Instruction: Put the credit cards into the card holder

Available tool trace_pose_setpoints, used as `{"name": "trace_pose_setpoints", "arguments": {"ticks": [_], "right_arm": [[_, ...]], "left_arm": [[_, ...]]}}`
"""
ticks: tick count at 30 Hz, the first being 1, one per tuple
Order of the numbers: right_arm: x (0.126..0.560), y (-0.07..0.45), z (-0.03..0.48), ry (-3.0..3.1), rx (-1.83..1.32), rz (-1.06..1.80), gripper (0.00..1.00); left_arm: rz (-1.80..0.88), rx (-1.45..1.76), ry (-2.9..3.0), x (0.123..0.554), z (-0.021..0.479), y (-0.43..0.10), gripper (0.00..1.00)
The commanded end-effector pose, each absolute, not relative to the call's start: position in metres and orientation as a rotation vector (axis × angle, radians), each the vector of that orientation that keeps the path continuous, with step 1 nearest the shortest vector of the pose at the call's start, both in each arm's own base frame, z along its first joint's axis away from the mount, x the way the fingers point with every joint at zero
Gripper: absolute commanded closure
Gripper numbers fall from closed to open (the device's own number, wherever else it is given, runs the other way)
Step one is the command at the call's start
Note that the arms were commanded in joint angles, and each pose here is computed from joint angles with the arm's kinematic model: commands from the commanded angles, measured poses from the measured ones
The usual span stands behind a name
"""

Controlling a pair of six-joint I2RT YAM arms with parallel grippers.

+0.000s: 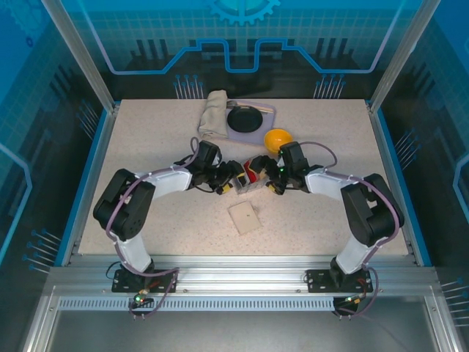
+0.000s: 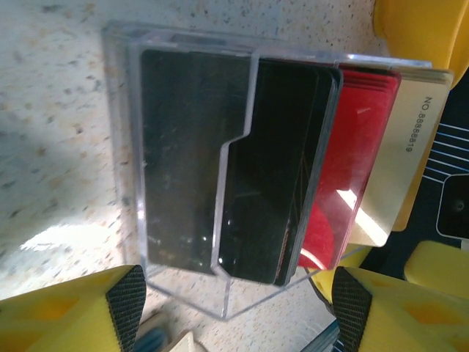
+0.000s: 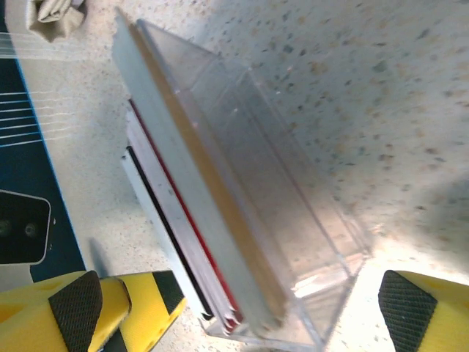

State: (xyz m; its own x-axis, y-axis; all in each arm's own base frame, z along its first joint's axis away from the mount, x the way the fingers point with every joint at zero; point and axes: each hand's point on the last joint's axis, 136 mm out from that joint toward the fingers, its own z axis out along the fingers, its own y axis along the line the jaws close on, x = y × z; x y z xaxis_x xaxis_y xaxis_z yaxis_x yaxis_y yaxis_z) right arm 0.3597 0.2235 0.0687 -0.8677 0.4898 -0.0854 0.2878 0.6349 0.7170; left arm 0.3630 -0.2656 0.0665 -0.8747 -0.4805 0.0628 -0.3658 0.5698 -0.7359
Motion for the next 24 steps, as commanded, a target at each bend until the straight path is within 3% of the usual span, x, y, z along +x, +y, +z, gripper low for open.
{"name": "trace_pose_setpoints", "arguments": {"ticks": [1,9,14,21,24], "right_arm": [[0.361,0.196,0.087,2.611,0.544,0.943,0.01],[0.366,0.162,0.110,2.661,0.343,0.774,0.06],[0.373,0.160,0.123,2.682,0.174,0.616,0.20],[0.376,0.204,0.130,2.719,-0.253,0.371,0.42],[0.380,0.209,0.126,2.719,-0.339,0.166,0.43]], "left_arm": [[-1.292,-0.713,2.622,0.377,0.075,-0.278,0.30],[-1.395,-0.693,2.604,0.395,0.074,-0.296,0.34],[-1.374,-0.686,2.593,0.391,0.082,-0.291,0.35],[-1.072,-0.745,2.548,0.370,0.090,-0.234,0.36],[-0.997,-0.785,2.495,0.362,0.094,-0.206,0.35]]}}
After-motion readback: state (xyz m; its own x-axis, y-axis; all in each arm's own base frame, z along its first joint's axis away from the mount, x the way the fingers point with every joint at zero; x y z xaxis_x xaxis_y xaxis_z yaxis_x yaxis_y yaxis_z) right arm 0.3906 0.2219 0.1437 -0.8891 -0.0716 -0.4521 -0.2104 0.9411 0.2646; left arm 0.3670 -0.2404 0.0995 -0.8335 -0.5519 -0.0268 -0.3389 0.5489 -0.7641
